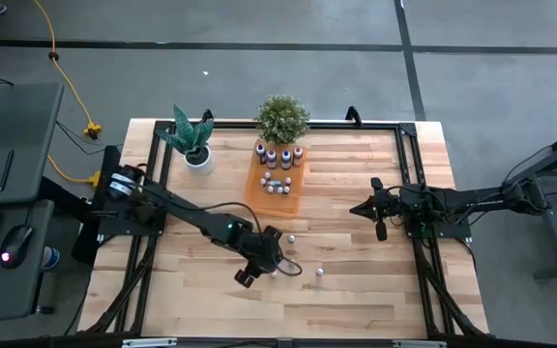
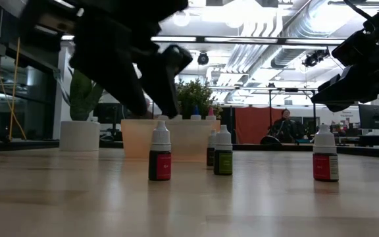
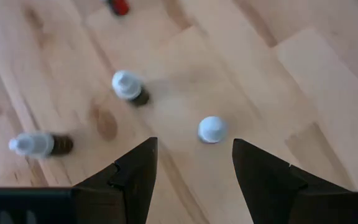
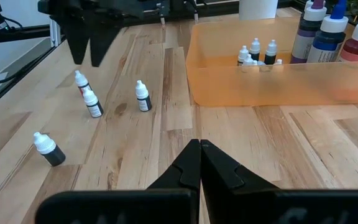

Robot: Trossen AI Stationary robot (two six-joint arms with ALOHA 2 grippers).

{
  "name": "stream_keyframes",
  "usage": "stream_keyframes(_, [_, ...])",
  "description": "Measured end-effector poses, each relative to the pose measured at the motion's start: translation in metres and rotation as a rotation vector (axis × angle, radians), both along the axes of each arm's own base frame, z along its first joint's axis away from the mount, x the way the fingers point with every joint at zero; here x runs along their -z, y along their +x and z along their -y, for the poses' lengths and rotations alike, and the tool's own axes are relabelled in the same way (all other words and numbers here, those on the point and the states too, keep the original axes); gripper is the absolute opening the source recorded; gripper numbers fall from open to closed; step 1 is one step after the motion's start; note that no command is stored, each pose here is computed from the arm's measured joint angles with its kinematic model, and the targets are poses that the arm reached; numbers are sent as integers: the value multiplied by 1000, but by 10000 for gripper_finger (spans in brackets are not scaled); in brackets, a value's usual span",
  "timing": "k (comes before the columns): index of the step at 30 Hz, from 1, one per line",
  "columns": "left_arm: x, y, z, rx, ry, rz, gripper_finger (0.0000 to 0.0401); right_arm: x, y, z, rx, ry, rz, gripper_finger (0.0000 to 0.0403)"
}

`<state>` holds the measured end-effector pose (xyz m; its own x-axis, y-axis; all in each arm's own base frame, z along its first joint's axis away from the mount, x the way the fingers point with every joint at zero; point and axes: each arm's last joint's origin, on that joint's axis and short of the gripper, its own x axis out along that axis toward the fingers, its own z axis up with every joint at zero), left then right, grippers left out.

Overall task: Pick & Place food coloring
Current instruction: Put the left small red food coloring bottle into the orange bin

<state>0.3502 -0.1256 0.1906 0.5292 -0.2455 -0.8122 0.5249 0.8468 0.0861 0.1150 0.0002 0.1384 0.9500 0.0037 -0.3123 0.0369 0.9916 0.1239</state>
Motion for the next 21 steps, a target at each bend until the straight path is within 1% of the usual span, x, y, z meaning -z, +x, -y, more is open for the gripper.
stream_keyframes(3, [6,4,-3,-37,-38,-25,202,0,0,0,0,0,0,0])
stream_keyframes(7, [10,4,-2,-36,-64,-51,202,0,0,0,0,0,0,0])
stream_keyframes(11, [10,3,-1,-13,-117,-73,202,0,0,0,0,0,0,0])
stream_keyframes(13, [10,4,-1,-12,-118,-70,202,0,0,0,0,0,0,0])
stream_keyframes(16, [9,6,-1,-37,-92,-35,202,0,0,0,0,0,0,0])
stream_keyframes(19, [11,9,0,-34,-103,-16,202,0,0,0,0,0,0,0])
stream_keyframes(21, [15,10,0,-32,-112,-35,202,0,0,0,0,0,0,0])
